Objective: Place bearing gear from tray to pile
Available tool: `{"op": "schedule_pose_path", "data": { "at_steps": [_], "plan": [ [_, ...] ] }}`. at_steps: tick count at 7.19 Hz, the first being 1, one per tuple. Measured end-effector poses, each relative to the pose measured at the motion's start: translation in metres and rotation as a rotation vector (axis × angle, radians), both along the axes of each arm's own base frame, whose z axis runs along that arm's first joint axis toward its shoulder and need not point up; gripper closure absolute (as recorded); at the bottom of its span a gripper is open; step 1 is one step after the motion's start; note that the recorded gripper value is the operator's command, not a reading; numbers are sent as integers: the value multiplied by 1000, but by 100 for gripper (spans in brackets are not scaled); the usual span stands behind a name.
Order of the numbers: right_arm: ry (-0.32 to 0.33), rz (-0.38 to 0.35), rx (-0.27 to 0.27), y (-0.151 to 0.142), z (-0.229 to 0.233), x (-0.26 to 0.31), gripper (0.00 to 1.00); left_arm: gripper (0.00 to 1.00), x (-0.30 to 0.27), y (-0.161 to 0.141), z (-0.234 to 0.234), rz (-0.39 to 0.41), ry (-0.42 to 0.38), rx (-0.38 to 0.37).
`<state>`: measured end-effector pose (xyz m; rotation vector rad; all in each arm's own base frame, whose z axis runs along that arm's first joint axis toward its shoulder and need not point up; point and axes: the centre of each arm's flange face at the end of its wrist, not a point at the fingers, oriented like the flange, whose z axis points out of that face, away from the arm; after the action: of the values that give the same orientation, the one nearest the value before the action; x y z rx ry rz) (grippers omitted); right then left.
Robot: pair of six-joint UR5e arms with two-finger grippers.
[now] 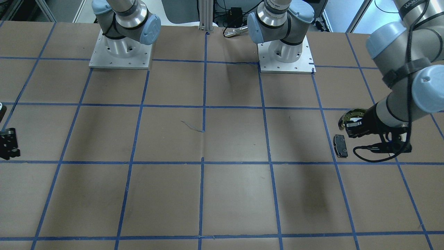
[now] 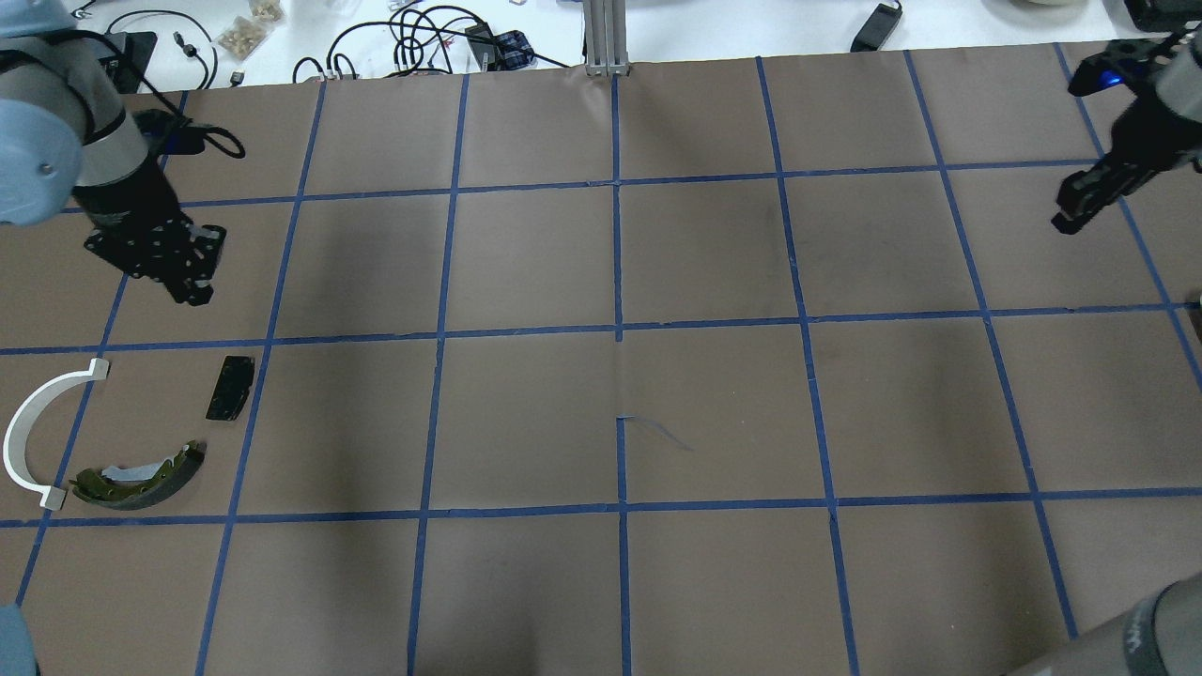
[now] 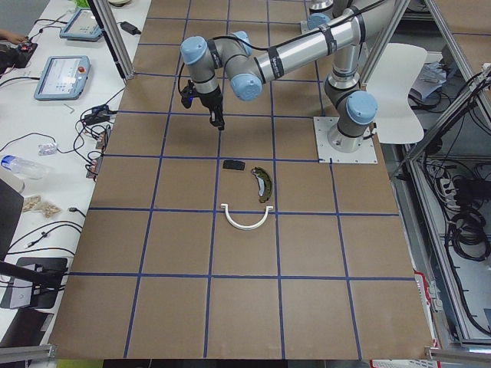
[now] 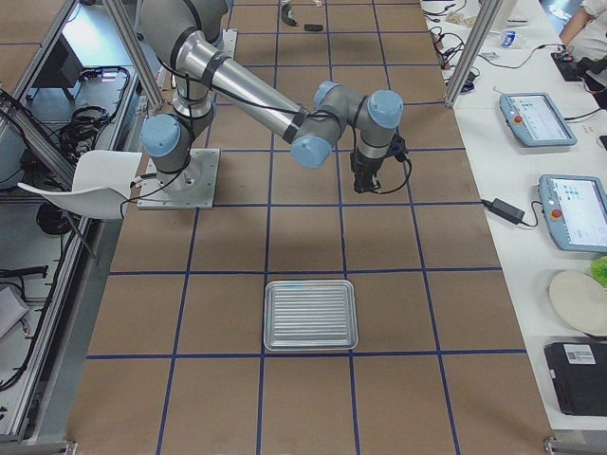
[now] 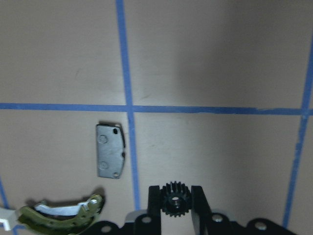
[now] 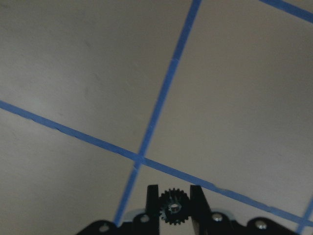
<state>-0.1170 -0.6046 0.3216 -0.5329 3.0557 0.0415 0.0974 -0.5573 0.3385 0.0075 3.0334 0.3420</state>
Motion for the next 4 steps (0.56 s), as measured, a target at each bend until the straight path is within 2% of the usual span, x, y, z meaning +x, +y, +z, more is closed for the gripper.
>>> {"op": "schedule_pose_path", "data": {
  "at_steps": [1, 2, 4],
  "plan": [
    [-3, -74, 23, -4, -10, 67, 94, 100, 37, 12, -16, -2, 19, 21],
    [2, -135, 36, 0, -19, 135, 94, 100, 58, 19, -40, -10, 23, 10],
    [23, -280, 35, 26, -37, 263, 93, 100, 68, 35, -84, -55, 12, -32]
  ]
}}
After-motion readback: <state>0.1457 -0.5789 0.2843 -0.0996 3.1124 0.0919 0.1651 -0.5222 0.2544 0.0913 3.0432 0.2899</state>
